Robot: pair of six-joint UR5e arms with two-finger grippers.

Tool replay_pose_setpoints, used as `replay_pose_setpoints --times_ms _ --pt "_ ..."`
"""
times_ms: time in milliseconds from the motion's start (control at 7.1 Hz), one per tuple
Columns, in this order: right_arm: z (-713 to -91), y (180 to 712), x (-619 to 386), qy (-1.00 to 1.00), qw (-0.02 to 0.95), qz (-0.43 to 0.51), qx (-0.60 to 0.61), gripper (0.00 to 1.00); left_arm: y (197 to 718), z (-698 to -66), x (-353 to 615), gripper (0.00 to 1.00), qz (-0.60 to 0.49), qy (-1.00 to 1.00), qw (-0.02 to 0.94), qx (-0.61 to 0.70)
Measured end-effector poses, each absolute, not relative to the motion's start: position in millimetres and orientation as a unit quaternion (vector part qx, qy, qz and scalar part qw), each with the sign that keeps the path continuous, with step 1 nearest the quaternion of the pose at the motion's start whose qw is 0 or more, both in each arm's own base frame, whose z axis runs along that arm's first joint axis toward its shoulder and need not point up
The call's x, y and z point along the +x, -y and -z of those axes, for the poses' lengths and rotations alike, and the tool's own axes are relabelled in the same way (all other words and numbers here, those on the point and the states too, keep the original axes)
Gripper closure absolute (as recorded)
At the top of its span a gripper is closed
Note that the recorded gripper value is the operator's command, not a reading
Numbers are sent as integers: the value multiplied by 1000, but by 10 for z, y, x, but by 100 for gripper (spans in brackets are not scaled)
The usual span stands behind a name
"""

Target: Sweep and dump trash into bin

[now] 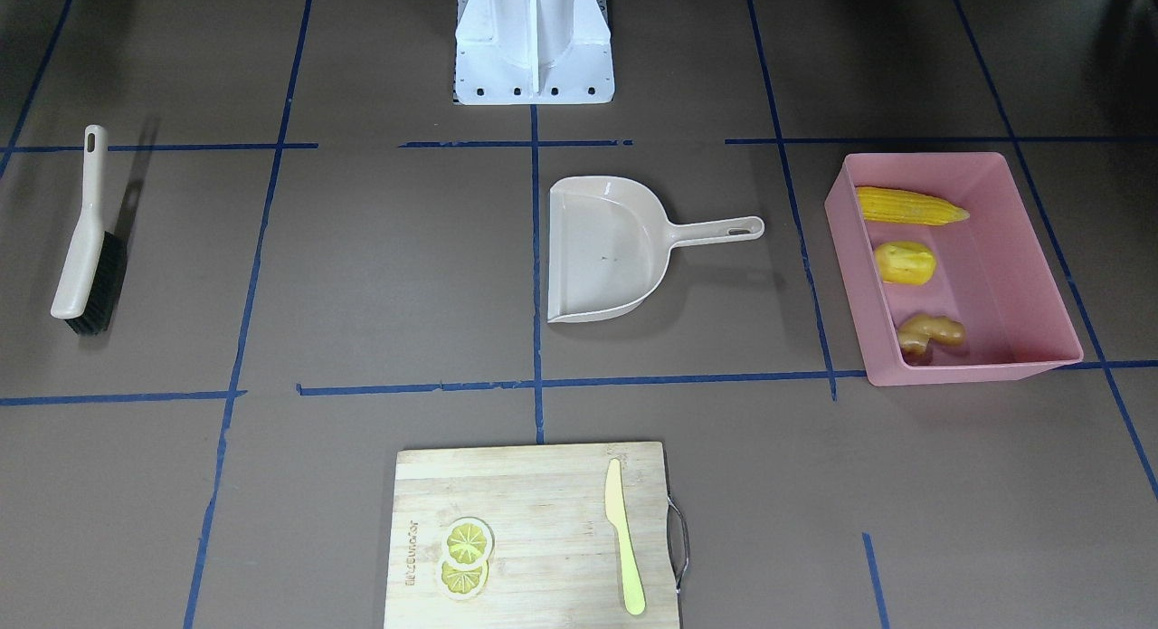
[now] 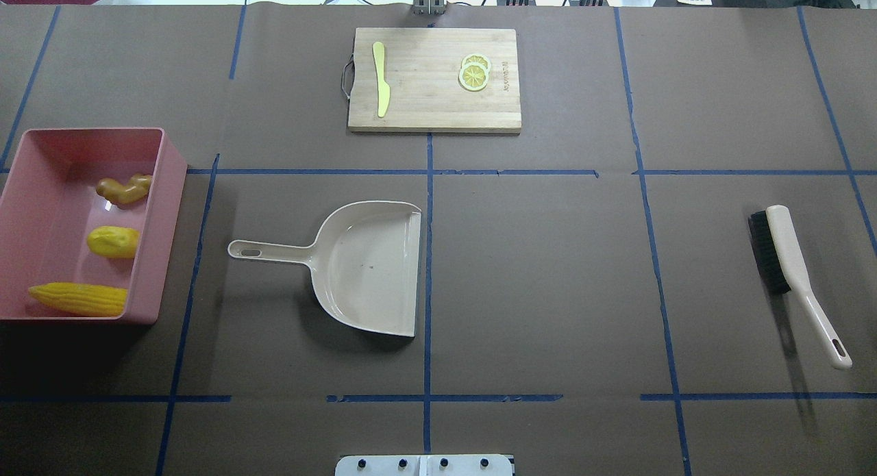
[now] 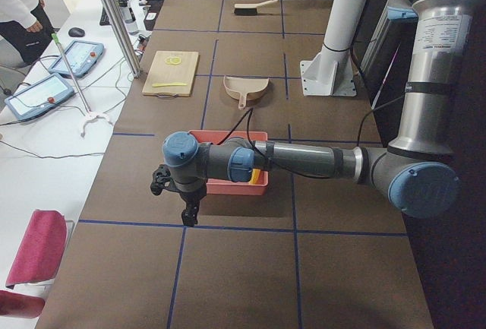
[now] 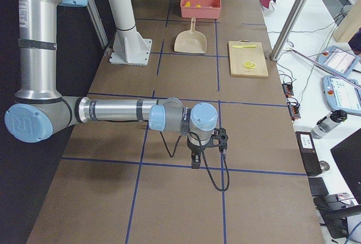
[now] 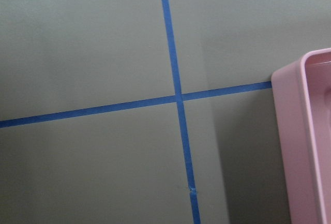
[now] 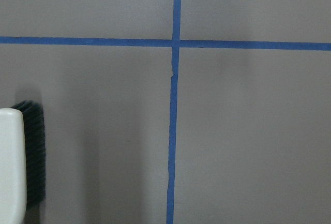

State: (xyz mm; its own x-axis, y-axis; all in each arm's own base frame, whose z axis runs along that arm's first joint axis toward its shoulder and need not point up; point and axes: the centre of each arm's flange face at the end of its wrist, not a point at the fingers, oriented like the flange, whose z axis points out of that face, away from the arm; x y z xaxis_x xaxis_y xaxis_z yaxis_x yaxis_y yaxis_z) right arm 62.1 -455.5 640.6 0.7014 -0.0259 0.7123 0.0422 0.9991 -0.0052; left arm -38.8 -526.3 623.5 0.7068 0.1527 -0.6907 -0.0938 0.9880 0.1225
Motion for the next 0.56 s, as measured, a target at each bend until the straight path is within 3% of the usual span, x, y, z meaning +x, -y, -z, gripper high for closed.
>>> replay_pose_setpoints --times_ms 563 --pt "-6410 4559 593 385 922 21 -12 0 5222 -6292 -449 0 -93 -377 921 29"
